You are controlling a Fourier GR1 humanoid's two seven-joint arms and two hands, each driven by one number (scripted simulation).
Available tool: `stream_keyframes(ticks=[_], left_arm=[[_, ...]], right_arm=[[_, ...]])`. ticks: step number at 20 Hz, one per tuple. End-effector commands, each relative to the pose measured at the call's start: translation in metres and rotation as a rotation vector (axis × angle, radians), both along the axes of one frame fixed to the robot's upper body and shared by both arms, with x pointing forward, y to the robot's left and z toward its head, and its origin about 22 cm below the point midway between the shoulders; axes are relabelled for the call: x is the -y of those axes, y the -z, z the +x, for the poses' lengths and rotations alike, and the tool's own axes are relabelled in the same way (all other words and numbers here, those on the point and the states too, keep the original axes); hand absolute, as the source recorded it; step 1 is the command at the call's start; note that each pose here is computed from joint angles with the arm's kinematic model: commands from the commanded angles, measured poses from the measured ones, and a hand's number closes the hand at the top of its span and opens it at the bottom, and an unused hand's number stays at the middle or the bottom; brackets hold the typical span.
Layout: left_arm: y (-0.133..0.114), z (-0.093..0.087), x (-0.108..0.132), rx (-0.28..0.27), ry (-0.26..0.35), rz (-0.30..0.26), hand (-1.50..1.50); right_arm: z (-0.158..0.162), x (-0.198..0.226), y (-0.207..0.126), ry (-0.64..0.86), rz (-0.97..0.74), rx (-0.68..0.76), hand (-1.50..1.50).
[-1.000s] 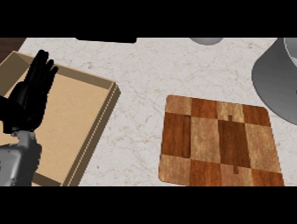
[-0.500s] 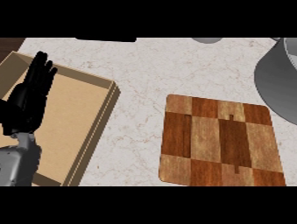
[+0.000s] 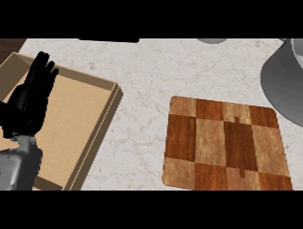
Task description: Pick the cupcake from the cutting board and place it in the pot
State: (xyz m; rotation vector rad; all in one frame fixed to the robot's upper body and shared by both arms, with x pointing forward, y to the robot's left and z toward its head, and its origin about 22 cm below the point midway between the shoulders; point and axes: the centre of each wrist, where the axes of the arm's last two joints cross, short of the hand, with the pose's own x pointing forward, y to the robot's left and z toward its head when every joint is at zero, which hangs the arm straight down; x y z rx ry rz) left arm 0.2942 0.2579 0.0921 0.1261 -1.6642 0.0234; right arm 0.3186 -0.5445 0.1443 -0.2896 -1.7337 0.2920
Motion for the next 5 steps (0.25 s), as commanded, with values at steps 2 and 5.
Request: stream_keyframes(ticks=[2,5], left_arm=[[0.0028,-0.0046,0.0024,-0.003,0.009,-0.002,0.00],[0.0007,0.0007,0.0013,-0.005,-0.007,-0.016,0.00]], right_arm=[[-0.0158,0.0148,-0.0051,-0.116,0.065,0.036,-1.50],[-0.0125,0.0113,-0.0032,-0.123,0.065,0.033,-1.50]])
